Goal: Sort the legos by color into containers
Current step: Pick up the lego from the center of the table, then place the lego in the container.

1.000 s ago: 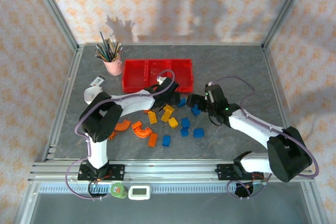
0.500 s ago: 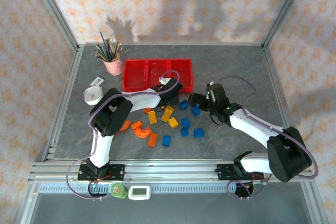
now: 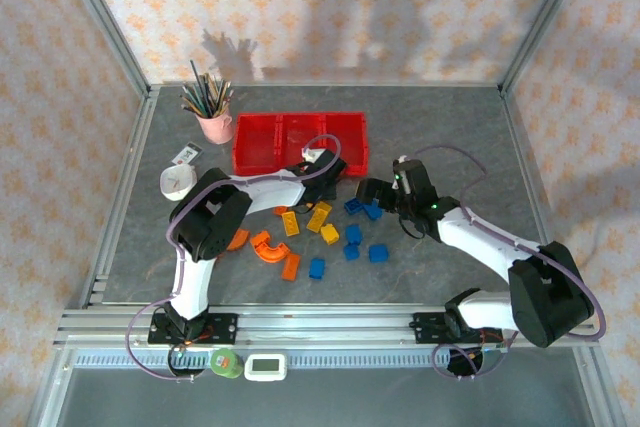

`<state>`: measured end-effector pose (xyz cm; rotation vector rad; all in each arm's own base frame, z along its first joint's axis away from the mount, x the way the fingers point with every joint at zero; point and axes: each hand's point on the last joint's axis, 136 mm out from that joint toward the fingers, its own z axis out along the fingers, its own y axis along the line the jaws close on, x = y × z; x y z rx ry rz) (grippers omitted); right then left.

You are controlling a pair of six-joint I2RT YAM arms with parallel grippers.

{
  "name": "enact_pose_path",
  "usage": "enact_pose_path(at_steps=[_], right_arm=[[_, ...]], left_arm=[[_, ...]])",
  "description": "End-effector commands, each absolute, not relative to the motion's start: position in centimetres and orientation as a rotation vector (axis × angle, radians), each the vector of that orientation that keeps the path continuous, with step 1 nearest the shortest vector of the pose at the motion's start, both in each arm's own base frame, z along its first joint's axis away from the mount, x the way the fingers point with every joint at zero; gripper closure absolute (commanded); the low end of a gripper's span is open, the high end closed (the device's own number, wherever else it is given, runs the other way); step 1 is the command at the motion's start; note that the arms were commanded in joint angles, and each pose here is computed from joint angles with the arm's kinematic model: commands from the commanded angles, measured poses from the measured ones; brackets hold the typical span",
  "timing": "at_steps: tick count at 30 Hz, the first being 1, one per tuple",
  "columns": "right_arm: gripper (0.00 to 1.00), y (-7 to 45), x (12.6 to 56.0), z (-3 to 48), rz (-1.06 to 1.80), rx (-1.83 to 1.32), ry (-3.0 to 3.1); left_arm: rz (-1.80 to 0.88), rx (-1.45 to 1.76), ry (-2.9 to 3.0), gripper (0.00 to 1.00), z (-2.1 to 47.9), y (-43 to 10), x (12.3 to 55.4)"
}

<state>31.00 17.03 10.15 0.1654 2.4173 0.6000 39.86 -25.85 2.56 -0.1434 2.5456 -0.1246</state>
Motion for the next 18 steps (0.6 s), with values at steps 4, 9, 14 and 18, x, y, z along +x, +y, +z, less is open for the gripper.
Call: enact_pose_path(at_steps=[4, 9, 14, 18], right_arm=[[0.00, 16.3, 30.9, 10.5, 0.552, 0.142, 2.420], [0.00, 16.6, 30.9, 11.2, 0.566, 0.105, 2.420], [0.00, 17.9, 31.0, 12.3, 0.627, 0.065, 2.416], [0.00, 19.6, 31.2, 13.6, 0.673, 0.029, 2.392]], left_arm=[[-0.179, -0.112, 2.515, 0.77, 5.0, -26.2, 39.0], [-0.257, -0.079, 2.509, 0.82, 7.1, -26.4, 37.6], [-0.298, -0.077, 2.471, 0.84, 9.6, -25.0, 35.9], [-0.239, -0.101, 2.402, 0.85, 12.4, -22.8, 35.5]])
